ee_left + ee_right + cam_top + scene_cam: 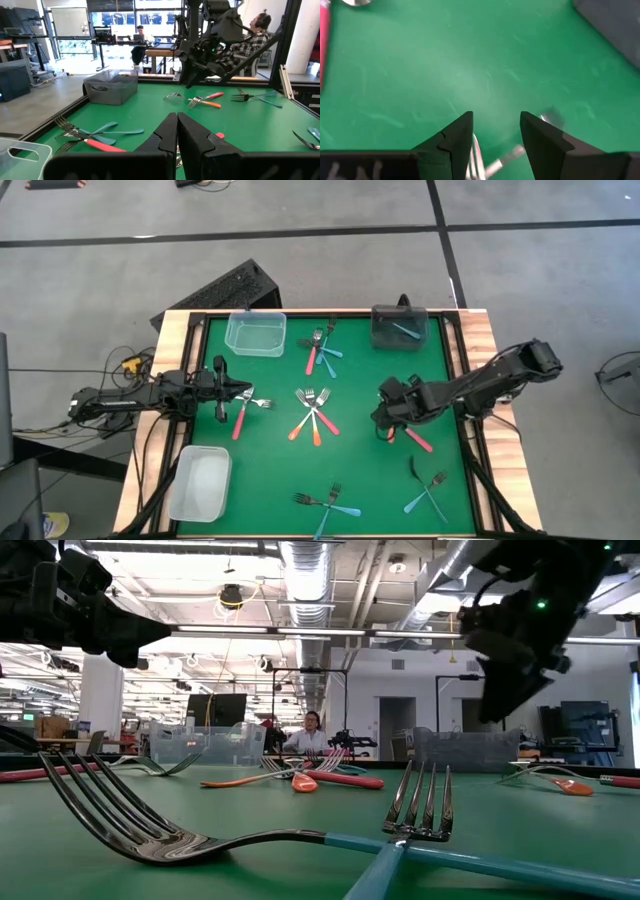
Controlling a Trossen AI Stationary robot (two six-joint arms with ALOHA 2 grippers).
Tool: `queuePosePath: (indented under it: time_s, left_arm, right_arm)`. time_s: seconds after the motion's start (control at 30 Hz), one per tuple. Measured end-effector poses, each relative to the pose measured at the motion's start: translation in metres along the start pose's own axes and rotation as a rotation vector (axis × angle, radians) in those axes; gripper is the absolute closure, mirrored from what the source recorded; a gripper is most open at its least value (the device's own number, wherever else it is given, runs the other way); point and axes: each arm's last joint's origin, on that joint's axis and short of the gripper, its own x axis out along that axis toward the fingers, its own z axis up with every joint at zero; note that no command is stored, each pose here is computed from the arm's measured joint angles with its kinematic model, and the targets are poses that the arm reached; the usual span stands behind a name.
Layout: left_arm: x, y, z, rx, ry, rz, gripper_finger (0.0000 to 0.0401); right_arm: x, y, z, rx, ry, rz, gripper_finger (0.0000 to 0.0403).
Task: Sort silverware by color (type)
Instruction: Put the orange fork into the transparent bin
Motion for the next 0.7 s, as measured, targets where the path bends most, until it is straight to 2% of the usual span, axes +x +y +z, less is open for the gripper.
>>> queuePosePath:
  time_s: [0.17,0.3,0.43,0.6,0.7]
  left_arm:
    - [0.0,0.0,0.0,0.0,0.001,0.0,0.0401]
    - [0.0,0.0,0.0,0.0,0.001,0.0,0.0401]
    - [0.0,0.0,0.0,0.0,0.0,0.0,0.0401]
    - [0.0,0.0,0.0,0.0,0.0,0.001,0.0401]
    - [0.0,0.001,0.001,0.014,-0.006,0.019,0.0401]
  right_arm:
    - [0.008,-0.009,-0.004,0.059,0.059,-0.109,0.0212]
    - [0.018,-0.008,-0.013,0.081,0.116,-0.068,0.0212]
    - [0.027,-0.015,-0.026,0.137,0.151,-0.1,0.0212]
    - [0.037,-0.021,-0.037,0.258,0.148,-0.111,0.0212]
    - [0.039,-0.019,-0.039,0.279,0.138,-0.087,0.0212]
